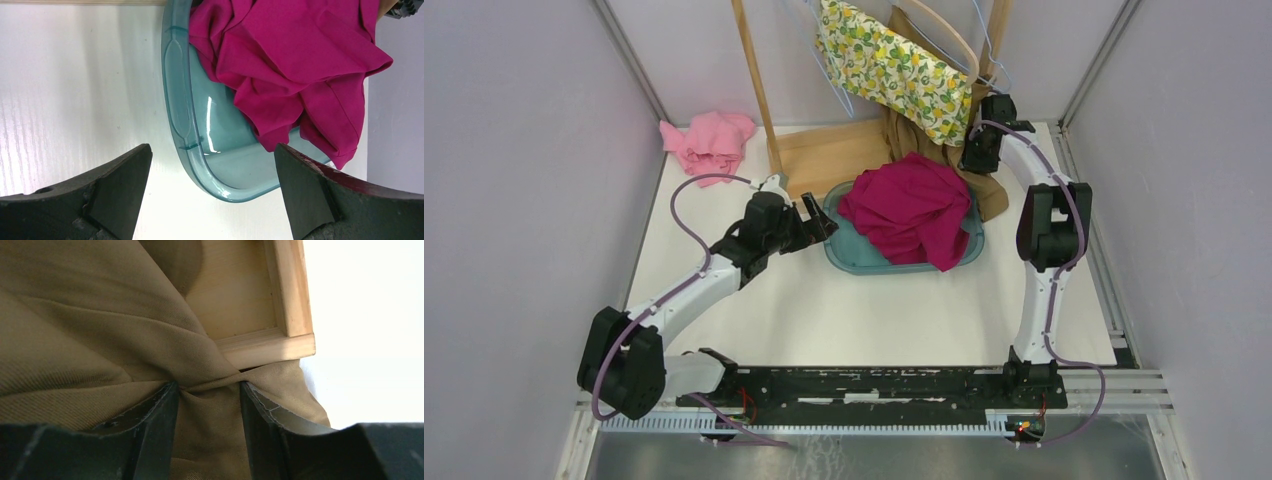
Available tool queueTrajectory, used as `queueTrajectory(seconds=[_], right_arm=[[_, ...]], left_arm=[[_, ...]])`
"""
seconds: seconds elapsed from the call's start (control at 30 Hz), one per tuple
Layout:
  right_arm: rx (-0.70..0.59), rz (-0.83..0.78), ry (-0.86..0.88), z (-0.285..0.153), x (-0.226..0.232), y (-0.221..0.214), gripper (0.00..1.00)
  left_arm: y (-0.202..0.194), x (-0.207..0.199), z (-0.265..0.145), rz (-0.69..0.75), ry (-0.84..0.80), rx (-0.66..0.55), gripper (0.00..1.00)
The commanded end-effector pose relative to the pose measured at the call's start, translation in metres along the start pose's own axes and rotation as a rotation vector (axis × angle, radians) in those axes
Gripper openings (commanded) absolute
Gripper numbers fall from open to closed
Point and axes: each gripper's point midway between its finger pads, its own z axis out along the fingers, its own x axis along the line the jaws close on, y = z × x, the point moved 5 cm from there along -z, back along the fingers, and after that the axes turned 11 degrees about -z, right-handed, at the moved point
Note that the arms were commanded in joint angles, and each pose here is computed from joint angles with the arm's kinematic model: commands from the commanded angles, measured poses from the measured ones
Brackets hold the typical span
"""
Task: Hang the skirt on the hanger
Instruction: Pick up the hanger from the clothesline.
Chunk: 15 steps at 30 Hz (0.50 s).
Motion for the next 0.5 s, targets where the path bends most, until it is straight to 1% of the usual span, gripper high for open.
queueTrajectory(seconds=[0.0,0.1,0.17,0.47], right_arm=[[0.103,-0.053,-0.093,0.005,-0.002,-0.019,0.55],[0.090,-0.050,-0.167,0.005,-0.011,-0.018,0.55],[0.097,-0.042,-0.187,0.008,-0.016,-0.018,0.56],[0.139,0.011,-0.136,0.036,-0.025,-0.021,0.53]], left_arm=[[0.012,-0.015,-0.007,0.000,-0.057,-0.048,0.99],[0.013,-0.016,-0.008,0.003,-0.058,-0.051,0.99],[0.014,-0.016,-0.008,0.005,-0.060,-0.053,0.99],[0.015,-0.017,-0.008,0.004,-0.063,-0.057,0.99]])
